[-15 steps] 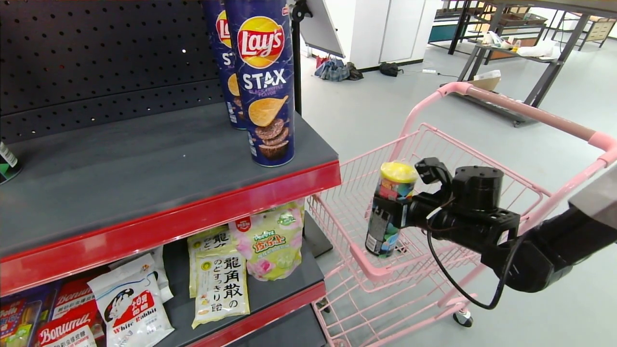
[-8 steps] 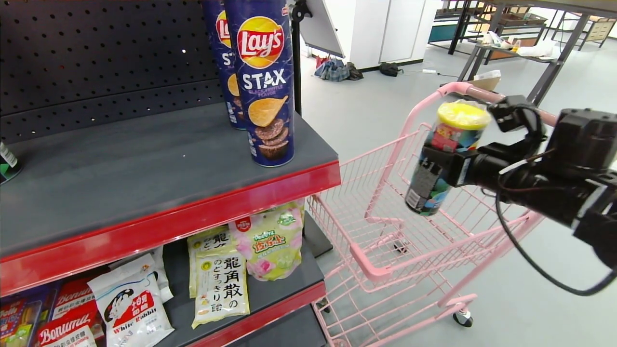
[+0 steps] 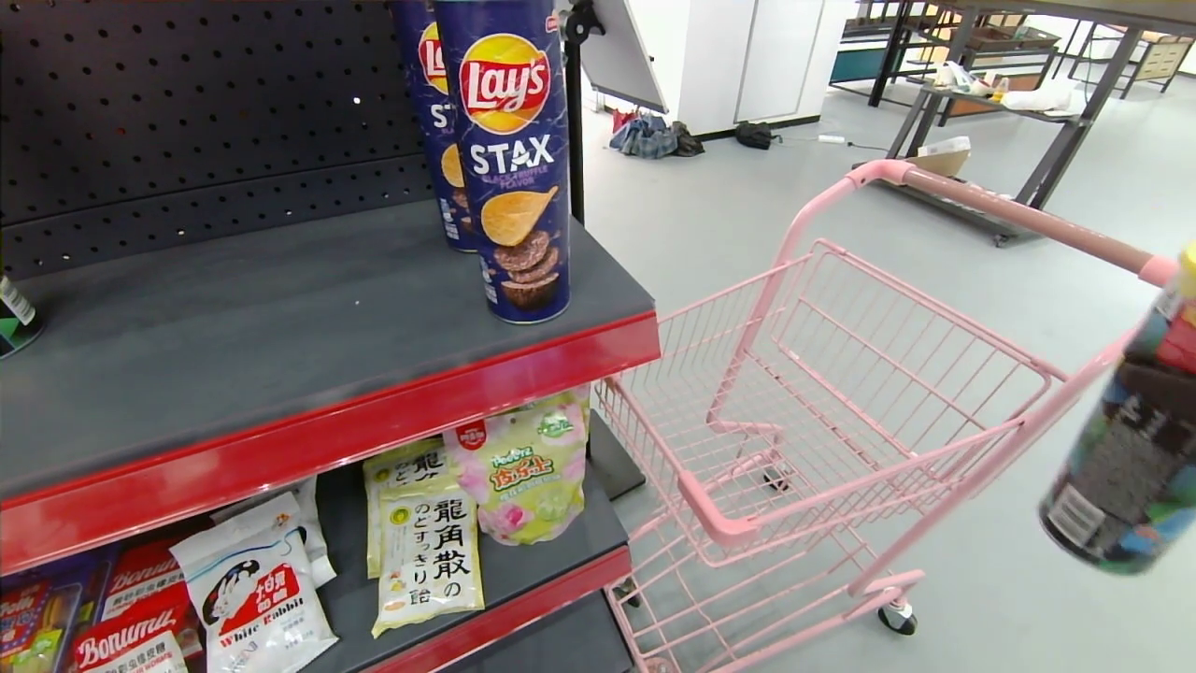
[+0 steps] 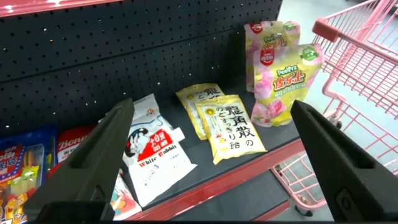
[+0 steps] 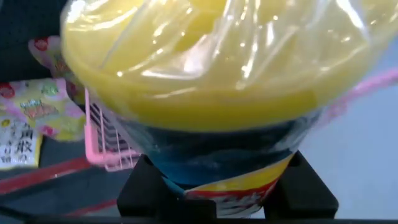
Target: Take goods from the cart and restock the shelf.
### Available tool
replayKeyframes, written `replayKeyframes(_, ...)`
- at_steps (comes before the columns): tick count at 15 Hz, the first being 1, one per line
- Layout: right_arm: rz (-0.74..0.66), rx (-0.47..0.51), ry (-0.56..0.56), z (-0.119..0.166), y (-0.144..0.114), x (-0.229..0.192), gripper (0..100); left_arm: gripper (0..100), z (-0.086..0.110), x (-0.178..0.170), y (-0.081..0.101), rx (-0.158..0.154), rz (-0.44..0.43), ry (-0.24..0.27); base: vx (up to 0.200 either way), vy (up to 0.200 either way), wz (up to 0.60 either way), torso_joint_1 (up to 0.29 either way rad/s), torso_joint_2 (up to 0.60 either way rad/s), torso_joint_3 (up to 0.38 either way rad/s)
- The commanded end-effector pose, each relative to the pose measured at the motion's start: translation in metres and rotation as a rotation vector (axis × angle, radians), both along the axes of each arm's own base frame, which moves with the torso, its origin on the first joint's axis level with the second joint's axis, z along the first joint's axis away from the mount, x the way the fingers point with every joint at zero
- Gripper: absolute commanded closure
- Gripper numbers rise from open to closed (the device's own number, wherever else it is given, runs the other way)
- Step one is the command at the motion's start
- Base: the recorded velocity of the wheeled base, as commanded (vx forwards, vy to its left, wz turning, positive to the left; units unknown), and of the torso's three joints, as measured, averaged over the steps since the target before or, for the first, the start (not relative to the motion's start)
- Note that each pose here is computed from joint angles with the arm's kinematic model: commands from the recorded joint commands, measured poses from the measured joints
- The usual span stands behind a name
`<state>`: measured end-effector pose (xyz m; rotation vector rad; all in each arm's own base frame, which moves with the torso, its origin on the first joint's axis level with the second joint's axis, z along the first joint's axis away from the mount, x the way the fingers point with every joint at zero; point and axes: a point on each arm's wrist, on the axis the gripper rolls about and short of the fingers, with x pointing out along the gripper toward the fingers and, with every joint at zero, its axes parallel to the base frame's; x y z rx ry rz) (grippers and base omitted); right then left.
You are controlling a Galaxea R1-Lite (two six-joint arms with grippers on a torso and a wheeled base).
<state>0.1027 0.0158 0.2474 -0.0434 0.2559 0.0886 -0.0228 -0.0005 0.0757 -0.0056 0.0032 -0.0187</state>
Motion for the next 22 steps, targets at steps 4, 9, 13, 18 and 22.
replayKeyframes(4,0.002,0.016,-0.038,-0.027,-0.014,-0.086,100,0,0.000,0.000,0.000,-0.001,0.000,0.001,0.000,0.000,0.00,0.000,0.00,0.000)
replayKeyframes(9,-0.003,-0.005,-0.022,-0.036,-0.015,-0.088,100,0,0.000,0.000,0.000,-0.001,0.000,0.001,0.000,0.000,0.00,0.000,0.00,0.000)
replayKeyframes(13,0.001,-0.007,-0.016,-0.042,-0.015,-0.090,100,0,0.000,0.000,0.000,-0.001,0.000,0.001,0.000,0.000,0.00,0.000,0.00,0.000)
replayKeyframes(18,-0.003,-0.008,-0.007,-0.044,-0.015,-0.089,100,0,0.000,0.000,0.000,-0.001,0.000,0.000,0.000,0.000,0.00,0.024,-0.09,-0.062)
replayKeyframes(22,-0.002,-0.010,0.002,-0.048,-0.015,-0.090,100,0,0.000,0.000,0.000,-0.001,0.000,0.001,0.000,0.000,0.00,0.145,-0.48,-0.323)
